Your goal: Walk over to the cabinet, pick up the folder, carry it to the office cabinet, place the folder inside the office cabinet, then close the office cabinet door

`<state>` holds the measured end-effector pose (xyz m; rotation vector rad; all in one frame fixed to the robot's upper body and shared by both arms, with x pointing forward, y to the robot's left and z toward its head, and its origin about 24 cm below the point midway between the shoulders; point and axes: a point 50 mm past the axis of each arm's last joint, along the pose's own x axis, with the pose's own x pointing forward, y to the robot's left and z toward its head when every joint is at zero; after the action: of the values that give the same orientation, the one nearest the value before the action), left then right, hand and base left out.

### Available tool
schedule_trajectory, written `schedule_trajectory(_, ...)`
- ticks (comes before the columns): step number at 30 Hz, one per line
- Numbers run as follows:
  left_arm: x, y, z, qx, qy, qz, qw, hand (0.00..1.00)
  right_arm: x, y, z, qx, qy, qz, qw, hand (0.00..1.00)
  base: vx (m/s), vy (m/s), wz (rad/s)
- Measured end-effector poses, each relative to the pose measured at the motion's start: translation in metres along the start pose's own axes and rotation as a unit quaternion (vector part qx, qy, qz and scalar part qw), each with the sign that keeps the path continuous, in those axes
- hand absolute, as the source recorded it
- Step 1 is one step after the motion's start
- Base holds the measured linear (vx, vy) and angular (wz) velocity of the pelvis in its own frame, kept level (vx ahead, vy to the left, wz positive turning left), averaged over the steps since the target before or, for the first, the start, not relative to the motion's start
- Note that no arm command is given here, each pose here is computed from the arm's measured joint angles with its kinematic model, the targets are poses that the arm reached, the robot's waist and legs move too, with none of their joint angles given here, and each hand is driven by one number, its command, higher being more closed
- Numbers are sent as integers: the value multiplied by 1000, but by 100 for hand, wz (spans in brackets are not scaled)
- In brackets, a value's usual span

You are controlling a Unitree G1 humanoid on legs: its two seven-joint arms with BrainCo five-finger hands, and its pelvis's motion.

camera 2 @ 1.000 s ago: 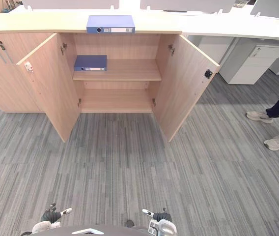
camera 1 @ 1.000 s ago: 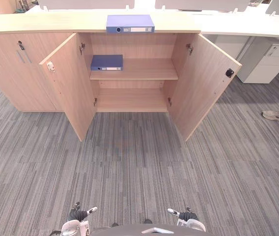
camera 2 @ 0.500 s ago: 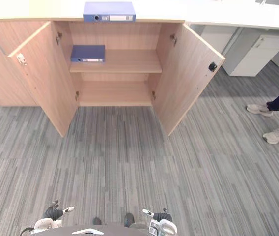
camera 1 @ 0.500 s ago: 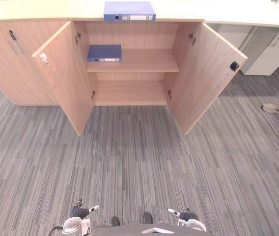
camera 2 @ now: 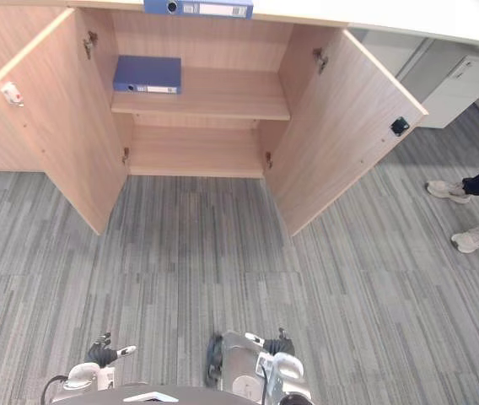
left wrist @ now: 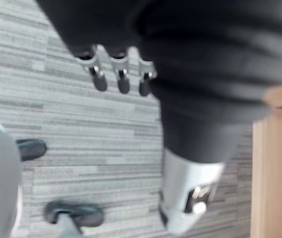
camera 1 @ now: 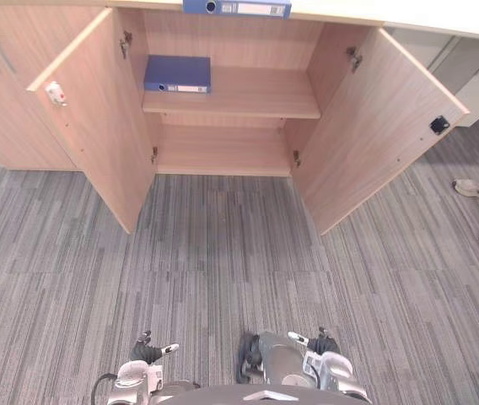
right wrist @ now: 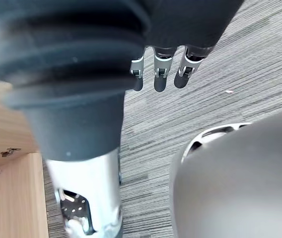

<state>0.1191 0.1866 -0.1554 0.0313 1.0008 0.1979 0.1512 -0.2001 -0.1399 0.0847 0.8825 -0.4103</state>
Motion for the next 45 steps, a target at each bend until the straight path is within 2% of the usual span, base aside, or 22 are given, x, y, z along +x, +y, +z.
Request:
schedule_trajectory(2, -1, -2, -4, 5, 5, -2, 1000, 0, -1, 0, -2, 2, 1, 1, 1000, 0, 566, -208, 48)
schedule_trajectory(5, -1, -9, -1, -21, -1, -4, 1000, 0, 1, -3, 2, -4, -4, -2, 1000, 0, 442, -221, 17)
schedule_trajectory(9, 0, -1, 10, -69, -25, 17, 997, 0, -1, -1, -3, -16, 6, 4, 1000, 0, 476, -206, -13)
schedule_trajectory(14, 0, -1, 22, -81, -53, 20, 995, 0, -2, 4, -5, 0, 12, 8, 1000, 0, 322, -33, -33)
schedule_trajectory(20, -1, 0, 21, -84, -52, 21, 995, 0, -5, 11, -15, 15, 29, 12, 999, 0, 410, 204, -45)
schedule_trajectory(24, 0, 11, 15, -75, -40, 28, 996, 0, -9, 18, -28, 35, 54, 14, 998, 0, 501, 292, -42)
schedule_trajectory(36, 1, 4, 5, -47, -5, 10, 999, 0, -6, 22, -5, 38, 4, 23, 999, 0, 402, 35, 13)
schedule_trajectory(40, -2, -21, -1, -77, 8, -12, 997, 0, -1, 6, 6, 21, -12, 8, 1000, 0, 417, -167, 20)
schedule_trajectory(45, -1, -16, 10, -106, -18, 0, 994, 0, -3, 15, -6, -25, 12, 27, 999, 0, 305, -152, 1)
